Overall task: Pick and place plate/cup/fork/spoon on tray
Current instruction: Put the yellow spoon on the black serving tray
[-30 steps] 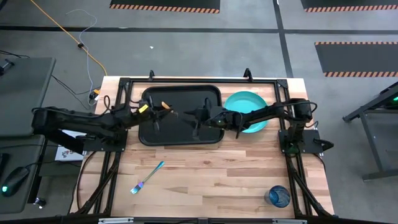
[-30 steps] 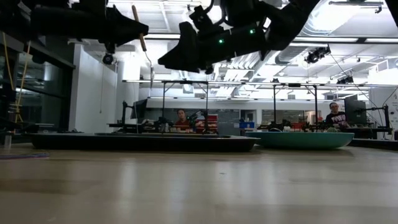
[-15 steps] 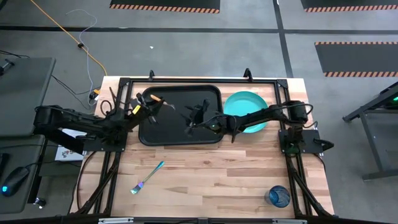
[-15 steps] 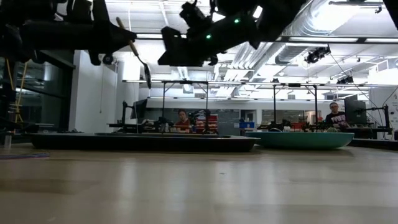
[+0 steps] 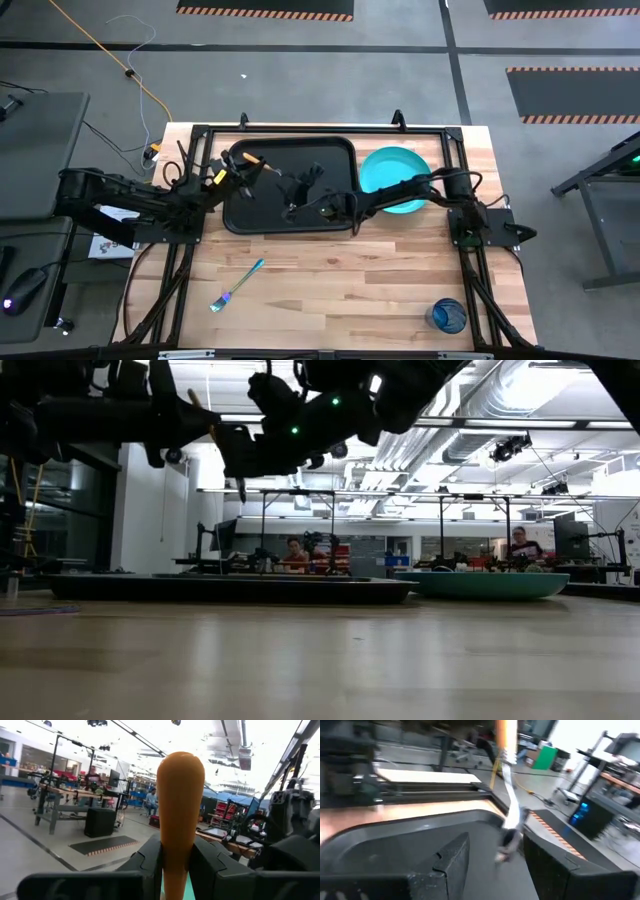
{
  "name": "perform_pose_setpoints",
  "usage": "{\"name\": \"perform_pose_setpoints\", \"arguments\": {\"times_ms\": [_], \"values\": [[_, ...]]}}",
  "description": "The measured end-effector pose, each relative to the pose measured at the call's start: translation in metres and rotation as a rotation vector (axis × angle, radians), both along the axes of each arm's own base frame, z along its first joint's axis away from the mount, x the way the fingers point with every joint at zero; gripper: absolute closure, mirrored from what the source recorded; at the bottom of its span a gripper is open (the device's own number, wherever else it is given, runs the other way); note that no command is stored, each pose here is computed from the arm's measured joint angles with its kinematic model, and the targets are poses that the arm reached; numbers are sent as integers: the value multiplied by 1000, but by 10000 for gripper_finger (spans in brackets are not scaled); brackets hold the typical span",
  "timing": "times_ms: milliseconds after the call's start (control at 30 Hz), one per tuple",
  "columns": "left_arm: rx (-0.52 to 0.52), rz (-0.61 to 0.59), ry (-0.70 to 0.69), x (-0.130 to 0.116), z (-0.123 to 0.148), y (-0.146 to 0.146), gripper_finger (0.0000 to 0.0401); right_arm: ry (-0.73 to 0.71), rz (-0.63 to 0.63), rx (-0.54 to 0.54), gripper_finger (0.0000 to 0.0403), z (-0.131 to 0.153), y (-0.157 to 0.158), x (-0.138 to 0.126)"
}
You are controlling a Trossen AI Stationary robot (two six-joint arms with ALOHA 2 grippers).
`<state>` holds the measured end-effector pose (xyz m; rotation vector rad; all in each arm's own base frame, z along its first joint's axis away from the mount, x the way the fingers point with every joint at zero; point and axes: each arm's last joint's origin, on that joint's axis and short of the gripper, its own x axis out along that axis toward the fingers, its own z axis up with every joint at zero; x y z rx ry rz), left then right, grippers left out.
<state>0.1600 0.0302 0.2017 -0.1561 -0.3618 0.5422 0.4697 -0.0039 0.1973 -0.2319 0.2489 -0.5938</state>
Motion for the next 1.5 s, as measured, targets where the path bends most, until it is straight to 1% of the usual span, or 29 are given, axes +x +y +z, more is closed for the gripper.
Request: {"name": "perform_pose_setpoints", "arguments": {"times_ms": [200, 333, 400, 467, 567, 700, 800, 867, 1000, 1033, 1100, 1200, 1267, 1367, 1500], "values": [[2, -17, -12, 0, 1, -2, 347, -7, -89, 9, 226, -5, -6, -1], [2, -22, -15, 0, 1, -3, 347, -17, -96, 9, 228, -4, -6, -2], [1, -19, -15, 0, 1, -3, 347, -20, -97, 12, 236, -4, -7, -2], [-1, -22, -18, 0, 1, -3, 347, -27, -97, 15, 251, -4, -6, -1], [-9, -25, -23, 0, 1, -3, 347, -42, -98, 34, 285, -4, -6, -1], [-12, -25, -21, 0, 1, -3, 347, -42, -97, 34, 340, -4, -6, -1], [-15, -16, -17, 0, 1, -3, 347, -44, -119, 29, 383, -3, -7, -2], [-16, -15, -11, 0, 0, -2, 347, -41, -134, 22, 394, -3, -8, -2], [-14, -24, -6, 1, 0, -3, 345, -27, -171, 5, 397, -4, -8, -3], [-13, -27, -4, 1, 0, -3, 338, -17, -176, -6, 399, -4, -8, -3], [-6, -48, -18, 1, 1, -4, 308, -5, -186, -13, 401, -5, -9, -4], [24, -35, 2, 1, 1, -4, 261, 27, -199, -20, 403, -7, -10, -5], [47, -28, 13, 0, 1, -4, 239, 55, -228, -31, 403, -10, -12, -6], [84, -29, 33, 0, 2, -4, 221, 112, -264, -48, 403, -14, -13, -8], [113, -36, 36, -1, 4, -5, 216, 173, -298, -68, 403, -18, -16, -11]]}}
